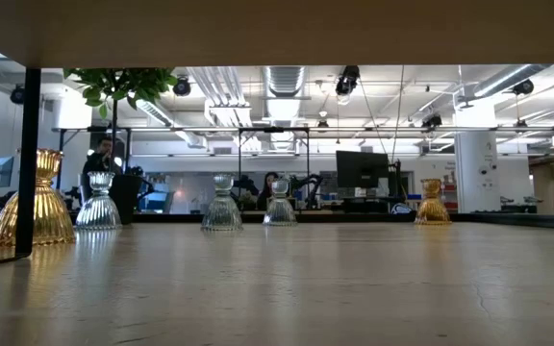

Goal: Pick & Place candle stick holders
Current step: Put the top orange glass candle holder on the shelf

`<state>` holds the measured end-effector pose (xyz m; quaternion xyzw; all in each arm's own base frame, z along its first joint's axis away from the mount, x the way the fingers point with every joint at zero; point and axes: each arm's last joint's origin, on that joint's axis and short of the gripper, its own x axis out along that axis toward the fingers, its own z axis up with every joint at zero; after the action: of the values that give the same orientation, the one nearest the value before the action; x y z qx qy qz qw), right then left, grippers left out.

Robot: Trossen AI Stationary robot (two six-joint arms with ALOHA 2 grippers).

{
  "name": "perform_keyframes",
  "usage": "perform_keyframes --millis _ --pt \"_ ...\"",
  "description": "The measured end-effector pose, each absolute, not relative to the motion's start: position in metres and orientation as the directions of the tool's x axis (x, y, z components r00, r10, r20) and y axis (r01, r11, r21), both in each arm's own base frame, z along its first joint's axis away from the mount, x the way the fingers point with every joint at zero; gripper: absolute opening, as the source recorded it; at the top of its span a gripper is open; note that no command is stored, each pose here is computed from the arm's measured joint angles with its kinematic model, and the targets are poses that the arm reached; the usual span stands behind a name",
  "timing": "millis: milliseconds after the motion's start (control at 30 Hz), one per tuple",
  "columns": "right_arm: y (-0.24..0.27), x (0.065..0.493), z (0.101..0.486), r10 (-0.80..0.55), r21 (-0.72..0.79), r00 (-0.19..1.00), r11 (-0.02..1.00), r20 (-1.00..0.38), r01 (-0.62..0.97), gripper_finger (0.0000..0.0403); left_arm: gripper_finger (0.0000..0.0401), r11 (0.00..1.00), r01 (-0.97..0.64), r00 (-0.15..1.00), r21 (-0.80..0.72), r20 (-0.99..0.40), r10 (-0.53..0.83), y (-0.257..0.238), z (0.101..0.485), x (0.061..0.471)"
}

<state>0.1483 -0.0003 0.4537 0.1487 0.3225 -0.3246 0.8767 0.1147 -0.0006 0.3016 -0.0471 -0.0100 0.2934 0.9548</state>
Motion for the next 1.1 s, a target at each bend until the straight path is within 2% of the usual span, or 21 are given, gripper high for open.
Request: perform_keyframes --millis 133,333,500,600,800,1100 --pt "-0.028 0.159 0.445 -0.428 0.090 0.591 0.755 -0.684 0.650 0.0159 0.0154 0.823 -0.559 0.828 -0.096 -0.009 0.561 -0.001 0.302 0.115" --pt "-0.070 0.184 0.411 -0.288 0.147 0.592 0.803 -0.753 0.577 0.0157 0.0154 0.823 -0.559 0.828 -0.096 -0.009 0.561 -0.001 0.302 0.115" --pt "-0.107 0.193 0.379 -0.260 0.107 0.516 0.810 -0.816 0.577 0.0157 0.0154 0.823 -0.559 0.828 -0.096 -0.009 0.561 -0.001 0.302 0.115" --pt "-0.130 0.192 0.361 -0.269 0.091 0.443 0.763 -0.855 0.640 0.0157 0.0154 0.823 -0.559 0.828 -0.095 -0.009 0.561 -0.001 0.302 0.115" --pt "-0.175 0.185 0.328 -0.228 0.099 0.291 0.605 -0.929 0.790 0.0157 0.0154 0.823 -0.559 0.828 -0.095 -0.009 0.561 -0.001 0.302 0.115" --pt "-0.213 0.189 0.292 -0.138 0.083 0.195 0.573 -0.971 0.816 0.0157 0.0154 0.823 -0.559 0.828 -0.096 -0.009 0.561 -0.001 0.302 0.115"
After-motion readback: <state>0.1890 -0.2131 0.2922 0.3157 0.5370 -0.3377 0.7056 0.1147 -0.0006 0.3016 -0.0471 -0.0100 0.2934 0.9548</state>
